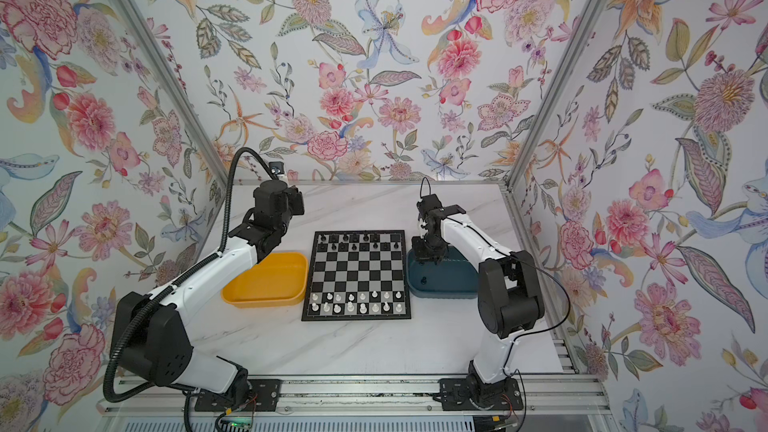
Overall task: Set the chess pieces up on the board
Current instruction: 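Lift the black piece with the right gripper and carry it over the far rows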
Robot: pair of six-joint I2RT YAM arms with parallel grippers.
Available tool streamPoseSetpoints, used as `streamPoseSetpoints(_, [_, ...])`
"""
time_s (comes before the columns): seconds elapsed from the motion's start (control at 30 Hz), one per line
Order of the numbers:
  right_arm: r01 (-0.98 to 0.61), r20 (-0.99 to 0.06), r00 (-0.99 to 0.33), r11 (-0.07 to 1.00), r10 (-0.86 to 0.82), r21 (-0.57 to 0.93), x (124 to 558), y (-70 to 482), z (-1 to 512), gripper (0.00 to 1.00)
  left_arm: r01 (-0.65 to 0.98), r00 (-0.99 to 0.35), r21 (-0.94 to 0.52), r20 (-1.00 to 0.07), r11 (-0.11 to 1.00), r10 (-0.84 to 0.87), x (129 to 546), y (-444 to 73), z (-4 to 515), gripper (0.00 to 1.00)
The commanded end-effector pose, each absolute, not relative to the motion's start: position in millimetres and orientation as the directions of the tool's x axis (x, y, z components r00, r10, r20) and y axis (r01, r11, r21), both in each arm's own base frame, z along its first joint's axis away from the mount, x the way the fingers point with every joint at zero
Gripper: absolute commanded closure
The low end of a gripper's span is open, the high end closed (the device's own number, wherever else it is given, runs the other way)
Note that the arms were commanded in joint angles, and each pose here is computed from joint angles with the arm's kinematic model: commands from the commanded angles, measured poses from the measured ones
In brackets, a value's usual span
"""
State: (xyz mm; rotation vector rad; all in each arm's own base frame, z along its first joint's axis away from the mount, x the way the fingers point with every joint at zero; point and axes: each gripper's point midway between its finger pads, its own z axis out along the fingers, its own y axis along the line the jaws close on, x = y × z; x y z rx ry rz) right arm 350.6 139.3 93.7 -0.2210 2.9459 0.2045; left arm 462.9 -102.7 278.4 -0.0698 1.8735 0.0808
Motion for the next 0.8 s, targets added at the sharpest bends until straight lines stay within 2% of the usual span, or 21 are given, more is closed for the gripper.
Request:
streamPoseSetpoints(0.0, [-0.149,-0.200,-0.972,0.983,-0.127,0.103,346,136,118,1.00,-0.119,-0.289,0.041,-0.957,0.992,0.004,455,-88,283,0.64])
streamPoseSetpoints(0.4, [-0.195,-0.300,-0.940,0.977,-0.164,0.079,370,160,172,1.00,-0.144,-0.292,0.043,-0.957,0.989,-0.001,443,-70,271,0.63])
streamPoseSetpoints(0.77, [-0.267,-0.342,-0.915,0.957,-0.215,0.112,405,210,180,1.00,-0.142,-0.268,0.018,-0.963,0.990,-0.021,430,-63,269,0.62])
